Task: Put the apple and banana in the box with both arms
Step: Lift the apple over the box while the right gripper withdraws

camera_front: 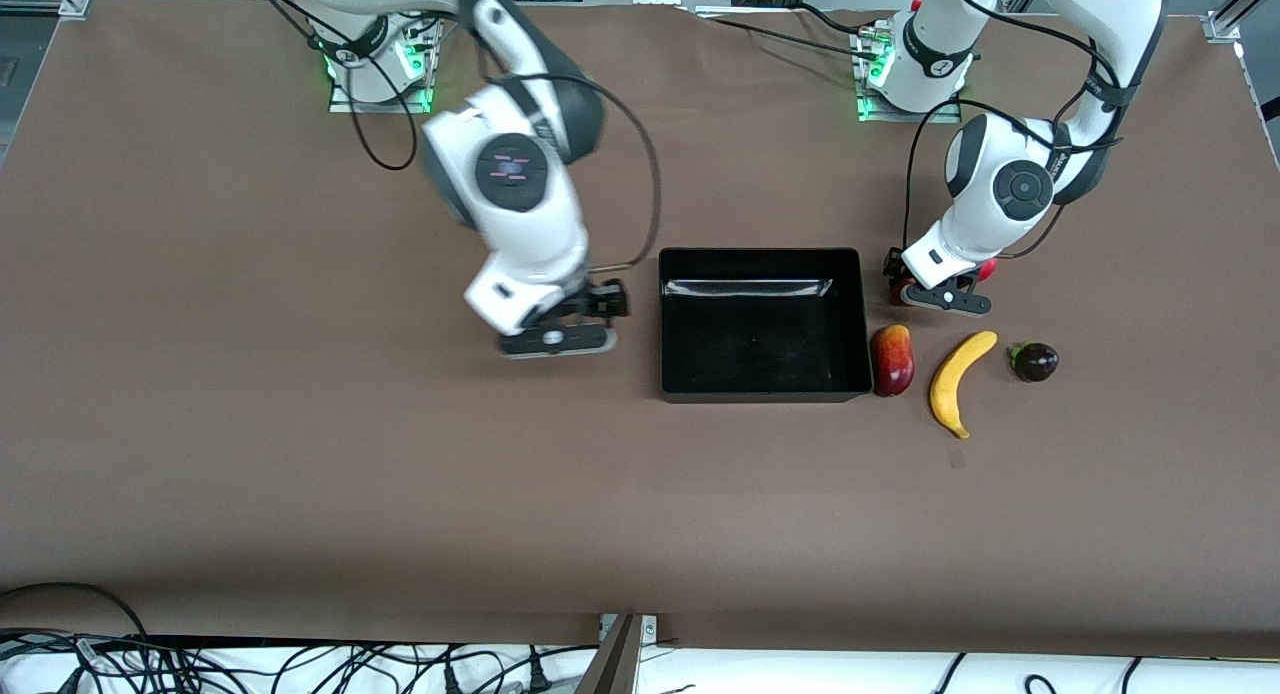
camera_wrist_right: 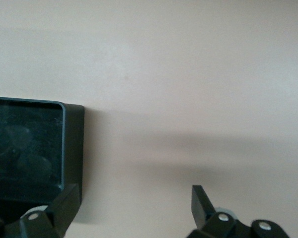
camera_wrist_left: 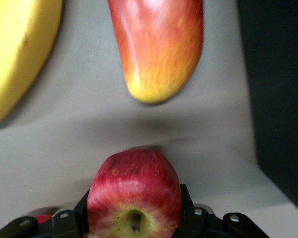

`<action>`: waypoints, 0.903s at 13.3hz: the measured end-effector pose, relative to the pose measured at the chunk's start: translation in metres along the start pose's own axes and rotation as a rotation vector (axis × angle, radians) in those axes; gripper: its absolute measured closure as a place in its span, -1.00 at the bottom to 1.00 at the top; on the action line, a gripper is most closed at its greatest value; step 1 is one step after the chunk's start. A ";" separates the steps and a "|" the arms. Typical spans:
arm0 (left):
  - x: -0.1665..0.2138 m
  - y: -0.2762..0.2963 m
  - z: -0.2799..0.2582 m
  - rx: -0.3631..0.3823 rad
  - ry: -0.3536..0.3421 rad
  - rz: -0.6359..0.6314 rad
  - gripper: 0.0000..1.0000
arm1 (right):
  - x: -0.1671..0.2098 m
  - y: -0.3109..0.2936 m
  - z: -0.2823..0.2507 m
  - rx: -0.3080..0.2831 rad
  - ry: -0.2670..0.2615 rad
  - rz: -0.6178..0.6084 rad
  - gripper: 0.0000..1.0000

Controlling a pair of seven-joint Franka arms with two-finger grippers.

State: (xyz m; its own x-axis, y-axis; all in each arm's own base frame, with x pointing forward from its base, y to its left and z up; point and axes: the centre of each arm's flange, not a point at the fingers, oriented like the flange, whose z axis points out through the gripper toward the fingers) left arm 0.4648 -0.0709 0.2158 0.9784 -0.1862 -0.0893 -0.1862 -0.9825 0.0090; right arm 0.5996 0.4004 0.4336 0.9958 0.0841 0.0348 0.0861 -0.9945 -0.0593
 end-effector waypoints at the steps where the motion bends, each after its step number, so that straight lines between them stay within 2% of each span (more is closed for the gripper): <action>1: 0.010 0.004 -0.021 0.001 -0.023 0.009 -0.33 | 0.002 0.018 -0.021 0.009 -0.012 -0.007 -1.00; 4: 0.045 0.020 -0.110 0.007 -0.111 0.009 -0.33 | -0.003 0.064 -0.079 -0.017 -0.033 -0.001 -1.00; 6: 0.060 0.061 -0.152 0.016 -0.117 -0.051 -0.33 | -0.012 0.096 -0.116 -0.018 -0.035 -0.006 -1.00; 8: 0.062 0.123 -0.149 0.006 -0.120 -0.143 -0.33 | -0.024 0.129 -0.150 -0.016 -0.035 -0.010 -1.00; 10: 0.065 0.175 -0.119 -0.017 -0.113 -0.212 -0.33 | -0.039 0.171 -0.180 -0.014 -0.036 -0.027 -1.00; 12: 0.073 0.192 -0.080 -0.052 -0.112 -0.237 -0.33 | -0.056 0.213 -0.195 -0.001 -0.042 -0.050 -1.00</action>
State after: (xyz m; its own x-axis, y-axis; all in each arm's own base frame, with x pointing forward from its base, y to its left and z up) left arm 0.5071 -0.2739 0.2904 0.9777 0.0483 -0.2046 0.0546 -0.9982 0.0251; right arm 0.5569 0.1717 0.6133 0.9907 0.1362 -0.0038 0.1357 -0.9891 -0.0579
